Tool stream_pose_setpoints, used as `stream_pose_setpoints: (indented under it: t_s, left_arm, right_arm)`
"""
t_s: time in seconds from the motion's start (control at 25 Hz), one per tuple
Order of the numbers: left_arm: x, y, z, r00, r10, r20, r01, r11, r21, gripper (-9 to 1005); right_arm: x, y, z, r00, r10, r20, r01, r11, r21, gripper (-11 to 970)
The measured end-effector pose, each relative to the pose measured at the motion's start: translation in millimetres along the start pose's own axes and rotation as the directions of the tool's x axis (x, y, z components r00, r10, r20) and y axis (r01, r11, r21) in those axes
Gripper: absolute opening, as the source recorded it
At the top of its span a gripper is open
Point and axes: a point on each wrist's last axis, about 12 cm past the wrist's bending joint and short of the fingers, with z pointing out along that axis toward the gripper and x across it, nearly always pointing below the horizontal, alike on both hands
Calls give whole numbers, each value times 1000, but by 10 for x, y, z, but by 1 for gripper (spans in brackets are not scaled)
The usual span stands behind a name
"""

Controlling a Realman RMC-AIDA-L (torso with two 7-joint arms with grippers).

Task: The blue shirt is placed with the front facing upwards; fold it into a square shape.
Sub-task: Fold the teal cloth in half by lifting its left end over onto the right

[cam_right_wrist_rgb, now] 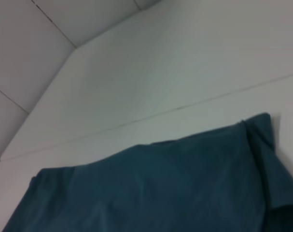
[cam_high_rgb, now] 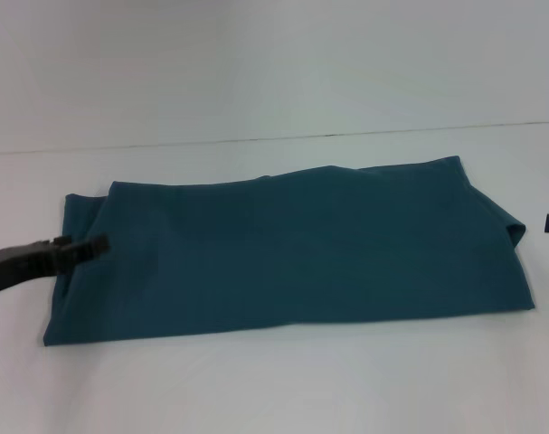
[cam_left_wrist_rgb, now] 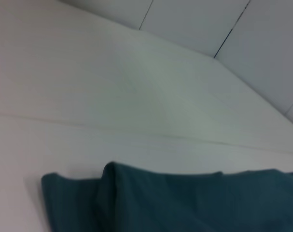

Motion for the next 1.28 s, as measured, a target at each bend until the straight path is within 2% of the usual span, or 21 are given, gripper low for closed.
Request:
stream_pose_setpoints:
  t_s: [0.16, 0.48, 0.68, 0.96, 1.28]
  left_arm:
    - [54, 17, -45, 1000, -3, -24, 3, 1000, -3, 691]
    - [30, 20, -68, 999, 14, -44, -15, 1000, -5, 691]
    - [1, 13, -42, 998, 28, -54, -29, 1000, -5, 690]
    - [-40, 5, 40, 995, 67, -69, -70, 997, -37, 689]
    - [5, 49, 96, 986, 96, -137, -110, 989, -96, 689]
  right_arm:
    - [32, -16, 22, 999, 23, -31, -23, 1000, 14, 759]
    - [93, -49, 105, 996, 52, -68, -48, 997, 61, 759]
    - [175, -64, 251, 995, 69, -73, -63, 994, 85, 760]
    - [172, 4, 460, 995, 52, -89, -44, 995, 86, 759]
    - [129, -26, 419, 994, 77, -78, -69, 992, 105, 758]
